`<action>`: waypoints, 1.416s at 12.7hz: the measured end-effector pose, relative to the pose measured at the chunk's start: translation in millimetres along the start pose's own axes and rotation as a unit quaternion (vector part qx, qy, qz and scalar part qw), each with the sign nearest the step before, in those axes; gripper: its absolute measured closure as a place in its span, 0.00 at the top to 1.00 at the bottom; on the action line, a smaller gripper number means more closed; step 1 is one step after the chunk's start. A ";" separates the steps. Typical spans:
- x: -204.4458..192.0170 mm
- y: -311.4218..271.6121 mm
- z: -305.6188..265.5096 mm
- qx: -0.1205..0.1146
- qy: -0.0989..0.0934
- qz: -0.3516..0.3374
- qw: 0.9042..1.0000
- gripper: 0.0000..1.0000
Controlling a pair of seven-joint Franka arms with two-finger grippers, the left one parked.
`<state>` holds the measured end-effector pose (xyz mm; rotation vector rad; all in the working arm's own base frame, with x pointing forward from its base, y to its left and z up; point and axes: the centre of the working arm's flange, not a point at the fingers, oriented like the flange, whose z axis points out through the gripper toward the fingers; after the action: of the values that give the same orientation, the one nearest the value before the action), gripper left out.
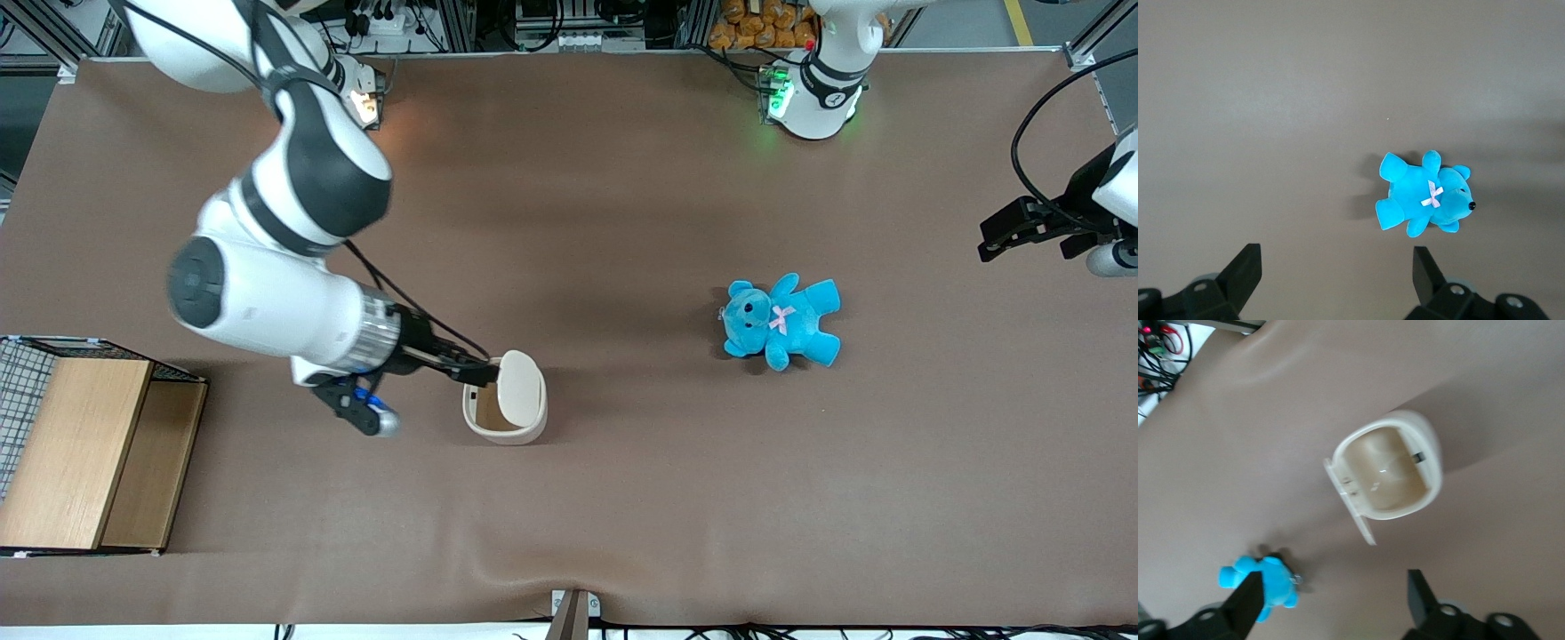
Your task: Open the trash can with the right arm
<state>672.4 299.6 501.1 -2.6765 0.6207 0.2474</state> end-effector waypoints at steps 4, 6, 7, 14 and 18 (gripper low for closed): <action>32.2 59.8 -38.5 -0.045 -0.027 -0.021 0.998 1.00; 32.3 79.0 -66.0 -0.064 -0.026 -0.016 0.998 1.00; 26.9 84.7 -79.3 -0.079 -0.020 -0.016 0.997 1.00; 9.0 147.6 -186.3 -0.152 0.026 -0.117 0.981 1.00; -8.2 163.9 -212.4 -0.171 0.032 -0.140 0.975 1.00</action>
<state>608.5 81.4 643.8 -3.0712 0.2265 0.2041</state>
